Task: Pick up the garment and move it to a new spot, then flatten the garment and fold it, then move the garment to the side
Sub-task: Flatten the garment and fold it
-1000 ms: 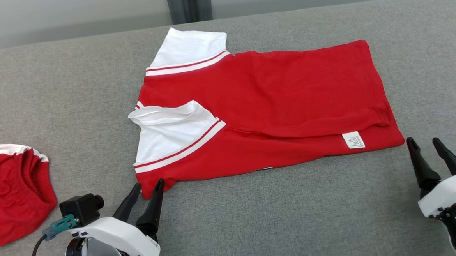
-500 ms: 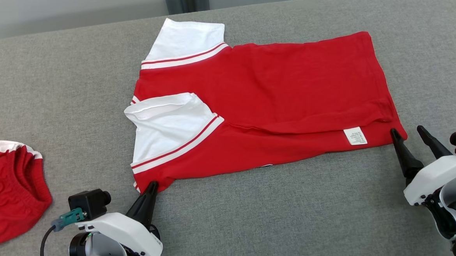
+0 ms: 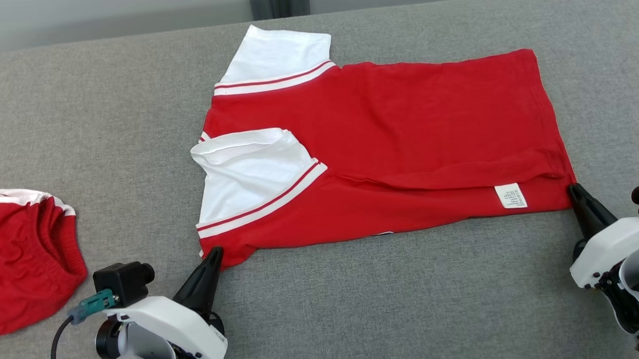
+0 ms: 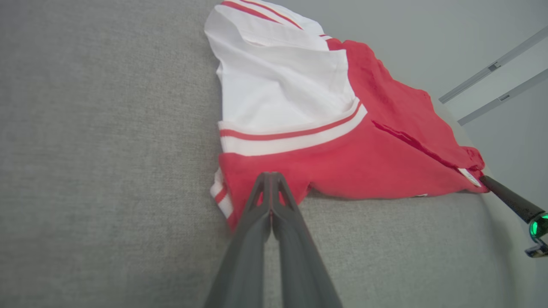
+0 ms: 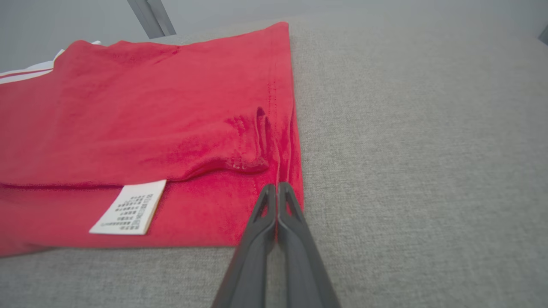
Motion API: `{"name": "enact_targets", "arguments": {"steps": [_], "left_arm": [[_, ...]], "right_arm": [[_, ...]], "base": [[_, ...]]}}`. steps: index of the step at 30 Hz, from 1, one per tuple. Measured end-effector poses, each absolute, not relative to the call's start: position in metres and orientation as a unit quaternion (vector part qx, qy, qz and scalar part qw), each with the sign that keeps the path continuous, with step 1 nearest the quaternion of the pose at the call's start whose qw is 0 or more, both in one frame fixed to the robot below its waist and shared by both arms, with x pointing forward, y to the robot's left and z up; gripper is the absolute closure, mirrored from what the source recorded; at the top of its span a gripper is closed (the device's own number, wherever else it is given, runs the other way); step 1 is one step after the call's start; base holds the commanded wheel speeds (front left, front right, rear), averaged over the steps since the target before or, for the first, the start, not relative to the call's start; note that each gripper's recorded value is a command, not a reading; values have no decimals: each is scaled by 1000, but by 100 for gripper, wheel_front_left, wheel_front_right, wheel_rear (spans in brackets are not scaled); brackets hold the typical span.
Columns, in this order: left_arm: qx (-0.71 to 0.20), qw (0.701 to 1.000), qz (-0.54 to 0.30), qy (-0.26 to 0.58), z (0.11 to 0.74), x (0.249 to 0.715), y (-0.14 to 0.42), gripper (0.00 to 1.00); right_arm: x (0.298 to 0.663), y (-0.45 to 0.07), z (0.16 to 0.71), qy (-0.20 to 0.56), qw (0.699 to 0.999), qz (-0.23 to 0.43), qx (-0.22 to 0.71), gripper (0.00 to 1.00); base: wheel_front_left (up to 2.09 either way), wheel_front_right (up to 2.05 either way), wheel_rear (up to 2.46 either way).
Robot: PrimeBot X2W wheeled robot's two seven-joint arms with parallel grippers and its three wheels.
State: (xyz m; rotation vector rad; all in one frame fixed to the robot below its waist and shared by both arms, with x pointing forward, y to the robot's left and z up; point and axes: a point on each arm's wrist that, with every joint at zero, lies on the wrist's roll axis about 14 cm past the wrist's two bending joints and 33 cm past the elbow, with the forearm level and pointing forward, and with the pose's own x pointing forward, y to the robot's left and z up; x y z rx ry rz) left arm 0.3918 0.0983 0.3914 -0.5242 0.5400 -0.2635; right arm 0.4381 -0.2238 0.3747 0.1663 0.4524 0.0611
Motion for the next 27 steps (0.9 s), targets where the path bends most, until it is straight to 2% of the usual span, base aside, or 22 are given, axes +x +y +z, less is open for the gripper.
{"name": "enact_targets", "arguments": {"steps": [6,9,10,11,12,17,18,19,20,21,22,27], "left_arm": [[-259,918,-134,268,394,385,98,100],[-252,922,-111,274,390,388,107,100],[-243,925,-103,274,389,390,111,35],[-236,927,-98,273,388,391,113,2],[-232,928,-96,274,388,393,112,0],[-200,931,-96,290,380,396,109,0],[-198,930,-96,296,378,396,108,3],[-194,929,-97,299,377,396,107,18],[-192,929,-99,300,376,396,105,44],[-193,929,-100,300,376,396,104,91],[-193,928,-106,299,376,396,102,100],[-187,939,-110,265,390,403,107,100]], "right_arm": [[430,-232,384,210,972,23,99,100],[428,-237,385,211,972,22,97,100],[429,-236,385,211,972,22,97,100],[429,-236,386,211,972,23,98,100],[428,-235,385,214,971,24,100,100],[431,-233,385,214,971,27,99,100],[432,-233,385,213,972,28,99,100],[433,-233,386,213,972,28,99,100],[434,-233,386,212,972,29,98,100],[433,-233,386,212,972,29,97,100],[433,-234,387,212,972,28,97,100],[433,-237,390,209,973,28,91,100]], "base": [[0,0,0],[0,0,0],[0,0,0],[0,0,0],[0,0,0],[0,0,0],[0,0,0],[0,0,0],[0,0,0],[0,0,0],[0,0,0],[0,0,0]]}}
